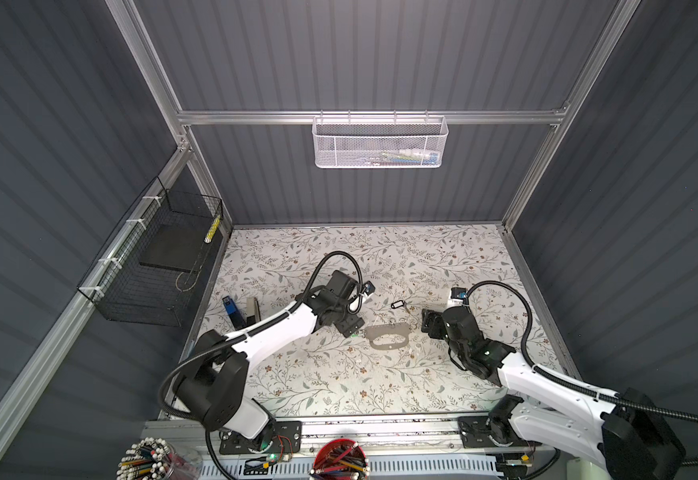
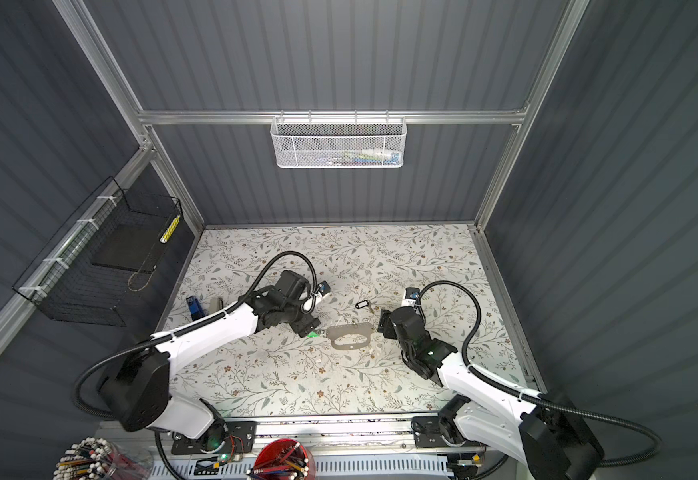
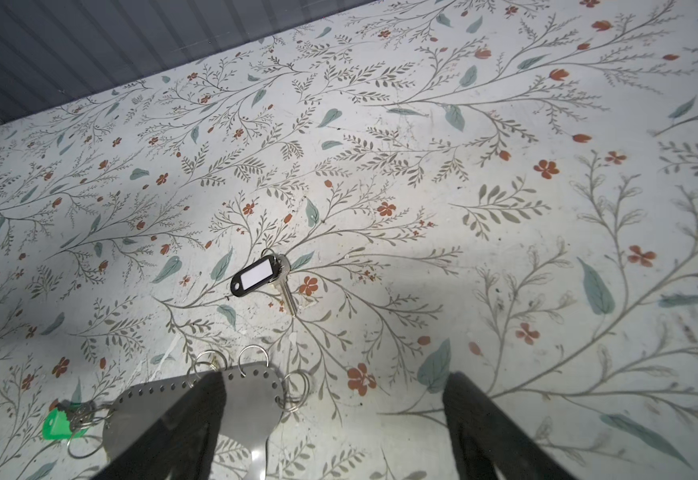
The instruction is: Put the keys on the keyring
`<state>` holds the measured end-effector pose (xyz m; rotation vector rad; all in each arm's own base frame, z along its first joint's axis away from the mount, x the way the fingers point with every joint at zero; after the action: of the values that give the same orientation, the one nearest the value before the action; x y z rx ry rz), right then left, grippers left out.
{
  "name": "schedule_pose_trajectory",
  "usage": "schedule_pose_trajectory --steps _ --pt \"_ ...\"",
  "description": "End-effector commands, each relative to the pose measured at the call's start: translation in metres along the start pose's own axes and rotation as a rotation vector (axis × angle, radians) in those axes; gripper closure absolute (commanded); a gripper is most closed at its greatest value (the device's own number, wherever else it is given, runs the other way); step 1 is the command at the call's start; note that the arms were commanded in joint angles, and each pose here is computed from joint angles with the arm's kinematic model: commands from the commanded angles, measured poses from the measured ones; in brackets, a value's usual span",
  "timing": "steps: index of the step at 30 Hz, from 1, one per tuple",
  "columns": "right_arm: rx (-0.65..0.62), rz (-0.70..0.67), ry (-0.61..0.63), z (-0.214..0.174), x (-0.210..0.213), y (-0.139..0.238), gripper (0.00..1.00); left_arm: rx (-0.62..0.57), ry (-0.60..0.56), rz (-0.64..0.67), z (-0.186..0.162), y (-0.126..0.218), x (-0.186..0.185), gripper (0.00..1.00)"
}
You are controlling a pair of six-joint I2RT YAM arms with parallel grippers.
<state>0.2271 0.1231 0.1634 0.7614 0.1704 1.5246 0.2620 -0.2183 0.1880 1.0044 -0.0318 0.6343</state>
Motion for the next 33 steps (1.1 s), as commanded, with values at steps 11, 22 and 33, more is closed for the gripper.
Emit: schedule_pose_trajectory --steps 11,22,33 --pt "0.172 0.105 -0.312 0.027 0.028 0.011 0.26 -0.284 0.323 0.249 0.040 0.012 0.037 0.00" --pt "0.280 -0.097 -0.626 -0.018 0.007 -0.031 0.48 -0.219 0.375 -0.003 0.068 -0.007 0.033 0.00" --pt "0.337 -0.186 -0.758 -0.040 -0.002 -0.049 0.58 -0.198 0.549 -0.176 0.056 -0.035 0.052 0.00"
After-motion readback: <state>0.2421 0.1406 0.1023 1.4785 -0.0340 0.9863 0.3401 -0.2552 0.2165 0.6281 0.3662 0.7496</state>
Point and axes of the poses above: each gripper's point midway between its finger pads, its own y axis back along the fingers, its own x axis along the line the jaws close on, z = x × y, the point moved 8 cm from there along y, back along the fingers, and after that the axes turned 8 degrees about -y, right-handed, at the moved point
